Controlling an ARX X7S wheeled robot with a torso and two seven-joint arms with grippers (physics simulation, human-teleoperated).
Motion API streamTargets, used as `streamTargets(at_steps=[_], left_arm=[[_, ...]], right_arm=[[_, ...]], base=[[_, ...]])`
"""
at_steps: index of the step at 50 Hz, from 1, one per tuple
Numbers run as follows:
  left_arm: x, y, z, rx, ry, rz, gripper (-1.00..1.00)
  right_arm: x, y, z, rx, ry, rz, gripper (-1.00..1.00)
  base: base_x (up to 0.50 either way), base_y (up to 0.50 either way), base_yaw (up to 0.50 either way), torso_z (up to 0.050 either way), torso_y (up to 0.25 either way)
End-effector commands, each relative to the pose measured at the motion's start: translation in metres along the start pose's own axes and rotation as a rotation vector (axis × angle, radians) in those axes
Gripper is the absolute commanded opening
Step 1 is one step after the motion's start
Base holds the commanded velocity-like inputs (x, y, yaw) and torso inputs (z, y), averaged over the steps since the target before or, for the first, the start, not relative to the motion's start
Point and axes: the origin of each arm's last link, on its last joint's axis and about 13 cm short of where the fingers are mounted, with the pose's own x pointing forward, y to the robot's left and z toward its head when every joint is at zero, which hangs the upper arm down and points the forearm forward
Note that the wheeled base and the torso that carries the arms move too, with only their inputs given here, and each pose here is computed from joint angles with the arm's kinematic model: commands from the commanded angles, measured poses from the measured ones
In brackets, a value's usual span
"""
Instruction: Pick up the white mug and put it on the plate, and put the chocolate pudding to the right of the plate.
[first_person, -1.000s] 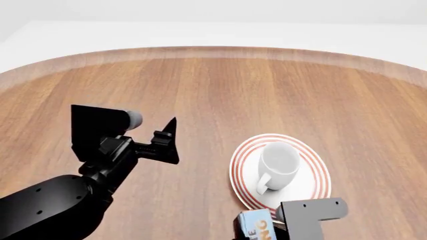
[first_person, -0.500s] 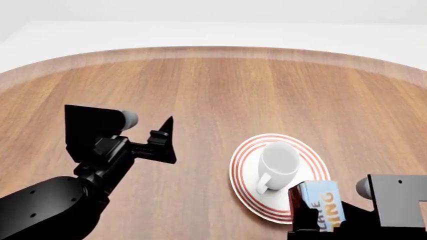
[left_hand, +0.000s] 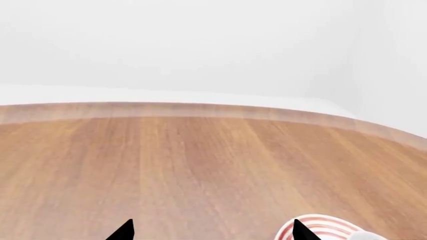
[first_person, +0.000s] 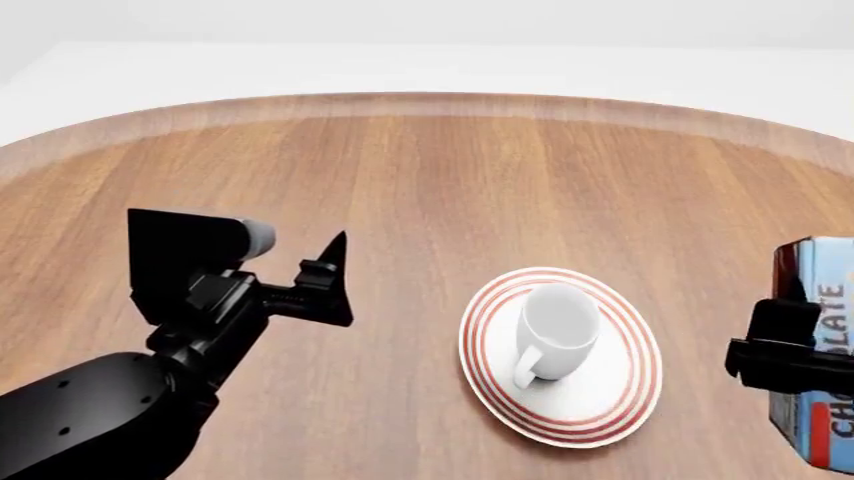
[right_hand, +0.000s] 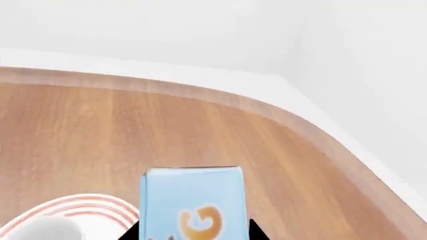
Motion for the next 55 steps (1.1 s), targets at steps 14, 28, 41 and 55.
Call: streamTargets(at_steps=[14, 28, 41, 55], left_arm=[[0.004, -0.002, 0.001, 0.007, 0.003, -0.014, 1.0], [0.006, -0.003, -0.001, 0.008, 0.012, -0.021, 1.0], [0.008, -0.004, 0.0, 0.008, 0.01, -0.03, 1.0], [0.009, -0.005, 0.0, 0.012, 0.014, -0.038, 1.0]], right_arm=[[0.08, -0.028, 0.071, -0.125, -0.237, 0.064, -1.0], [0.149, -0.026, 0.123, -0.182, -0.122, 0.222, -1.0], [0.183, -0.034, 0.134, -0.293, 0.139, 0.232, -1.0], [0.201, -0.047, 0.123, -0.209, 0.315, 0.152, -1.0]], base=[[0.0, 0.0, 0.0, 0.0, 0.0], [0.0, 0.0, 0.0, 0.0, 0.0], [0.0, 0.0, 0.0, 0.0, 0.0], [0.0, 0.0, 0.0, 0.0, 0.0]])
